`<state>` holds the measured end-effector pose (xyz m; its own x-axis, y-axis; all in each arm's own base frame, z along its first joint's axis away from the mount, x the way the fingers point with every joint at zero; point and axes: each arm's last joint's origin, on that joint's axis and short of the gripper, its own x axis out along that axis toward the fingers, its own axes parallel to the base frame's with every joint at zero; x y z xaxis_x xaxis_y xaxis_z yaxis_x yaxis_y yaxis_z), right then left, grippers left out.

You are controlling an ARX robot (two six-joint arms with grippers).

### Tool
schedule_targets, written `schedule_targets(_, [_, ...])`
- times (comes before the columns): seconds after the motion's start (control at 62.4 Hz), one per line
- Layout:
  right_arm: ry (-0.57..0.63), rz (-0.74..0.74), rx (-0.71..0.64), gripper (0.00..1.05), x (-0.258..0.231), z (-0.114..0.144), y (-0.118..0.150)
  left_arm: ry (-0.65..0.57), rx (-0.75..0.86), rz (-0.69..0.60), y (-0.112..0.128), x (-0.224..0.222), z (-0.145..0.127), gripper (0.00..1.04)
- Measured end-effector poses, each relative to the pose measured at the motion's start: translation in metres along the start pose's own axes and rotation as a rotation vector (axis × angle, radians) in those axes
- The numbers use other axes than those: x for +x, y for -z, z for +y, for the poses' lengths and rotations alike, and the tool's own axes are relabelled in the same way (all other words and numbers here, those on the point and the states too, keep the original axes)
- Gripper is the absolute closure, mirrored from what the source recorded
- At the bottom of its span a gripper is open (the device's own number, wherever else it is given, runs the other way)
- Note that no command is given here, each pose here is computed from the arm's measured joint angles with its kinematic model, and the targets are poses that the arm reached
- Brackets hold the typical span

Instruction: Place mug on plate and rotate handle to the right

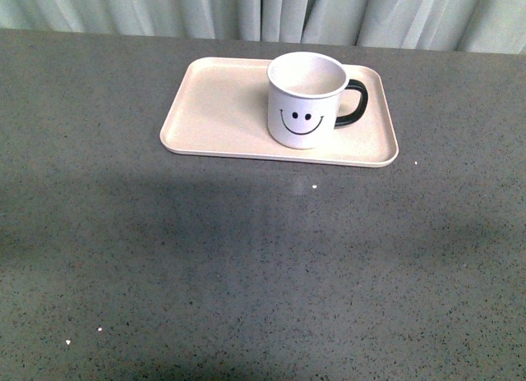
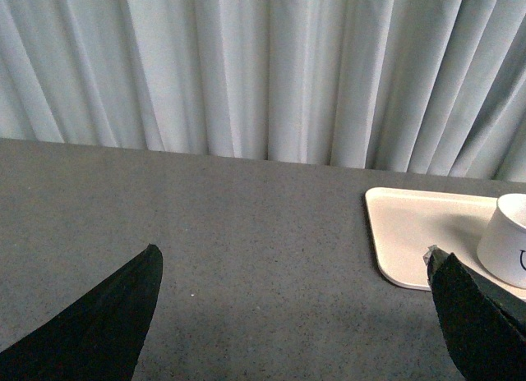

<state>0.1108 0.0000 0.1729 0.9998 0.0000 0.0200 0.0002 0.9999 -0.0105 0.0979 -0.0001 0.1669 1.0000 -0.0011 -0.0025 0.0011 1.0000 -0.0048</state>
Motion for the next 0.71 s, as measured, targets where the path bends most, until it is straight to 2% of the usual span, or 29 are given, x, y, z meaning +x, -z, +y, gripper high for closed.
schedule_targets(0.257, [0.000,0.035,0.000,1.03,-0.010,0.000,0.005,0.000,0.000,0.000,0.000,0.000,0.000,0.09])
schedule_targets(0.529, [0.000,0.006,0.000,1.03,-0.014,0.000,0.003,0.000,0.000,0.000,0.000,0.000,0.000,0.09])
schedule_targets(0.609, [0.000,0.005,0.000,0.92,-0.014,0.000,0.003,0.000,0.000,0.000,0.000,0.000,0.000,0.09])
schedule_targets(0.706, [0.000,0.005,0.000,0.69,-0.014,0.000,0.003,0.000,0.000,0.000,0.000,0.000,0.000,0.09])
